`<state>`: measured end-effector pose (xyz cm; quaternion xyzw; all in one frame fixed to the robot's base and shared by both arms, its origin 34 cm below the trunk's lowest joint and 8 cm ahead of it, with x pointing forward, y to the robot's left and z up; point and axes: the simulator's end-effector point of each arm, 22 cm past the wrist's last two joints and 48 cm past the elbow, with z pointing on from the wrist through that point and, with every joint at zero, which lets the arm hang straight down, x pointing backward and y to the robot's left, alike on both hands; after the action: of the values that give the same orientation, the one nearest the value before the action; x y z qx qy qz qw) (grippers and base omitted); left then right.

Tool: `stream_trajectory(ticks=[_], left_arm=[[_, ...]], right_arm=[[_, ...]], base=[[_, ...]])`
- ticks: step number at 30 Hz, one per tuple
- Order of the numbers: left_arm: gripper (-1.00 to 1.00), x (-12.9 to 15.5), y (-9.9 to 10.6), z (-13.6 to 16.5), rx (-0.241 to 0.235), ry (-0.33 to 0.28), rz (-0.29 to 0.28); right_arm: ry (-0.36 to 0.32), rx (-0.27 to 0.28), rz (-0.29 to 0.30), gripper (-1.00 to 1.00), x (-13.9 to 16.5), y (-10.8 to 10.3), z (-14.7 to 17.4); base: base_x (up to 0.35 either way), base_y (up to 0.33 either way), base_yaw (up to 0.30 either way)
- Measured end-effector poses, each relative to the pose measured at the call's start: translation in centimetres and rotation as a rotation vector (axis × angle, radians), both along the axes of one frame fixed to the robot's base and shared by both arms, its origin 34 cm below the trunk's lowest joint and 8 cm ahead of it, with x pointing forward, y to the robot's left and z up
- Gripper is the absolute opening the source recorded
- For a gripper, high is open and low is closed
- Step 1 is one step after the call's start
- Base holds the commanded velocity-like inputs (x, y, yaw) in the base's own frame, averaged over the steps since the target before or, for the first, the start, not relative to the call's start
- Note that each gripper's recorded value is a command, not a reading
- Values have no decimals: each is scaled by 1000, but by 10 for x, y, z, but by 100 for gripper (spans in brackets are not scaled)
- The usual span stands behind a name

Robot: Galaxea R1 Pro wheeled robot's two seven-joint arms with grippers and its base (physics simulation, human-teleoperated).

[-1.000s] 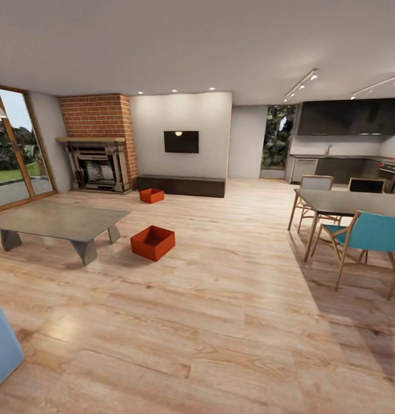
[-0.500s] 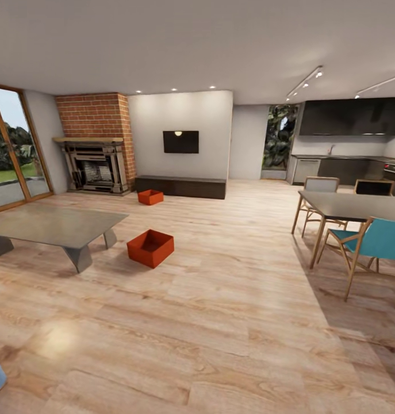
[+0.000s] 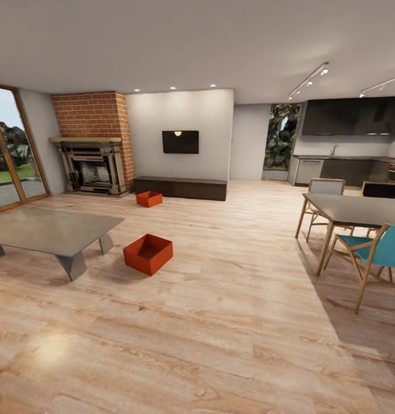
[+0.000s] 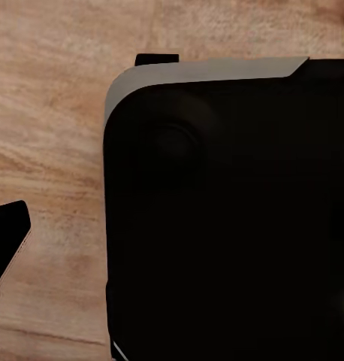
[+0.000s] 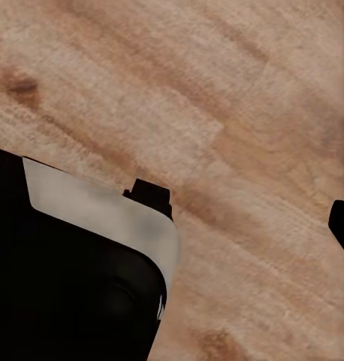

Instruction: Move the two storage containers from the living room to the garage. In the garage, place one container on the floor and stack the other container on top of it (either order is fine).

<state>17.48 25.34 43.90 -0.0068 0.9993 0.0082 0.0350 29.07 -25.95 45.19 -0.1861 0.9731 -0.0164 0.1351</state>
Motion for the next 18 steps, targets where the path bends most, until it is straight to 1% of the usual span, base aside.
stream_trajectory(ticks=[18], left_arm=[[100, 0, 0, 0, 0, -1, 0]], right_arm=[[-4, -2, 0, 100, 1, 0, 0]], base=[[323, 0, 0]])
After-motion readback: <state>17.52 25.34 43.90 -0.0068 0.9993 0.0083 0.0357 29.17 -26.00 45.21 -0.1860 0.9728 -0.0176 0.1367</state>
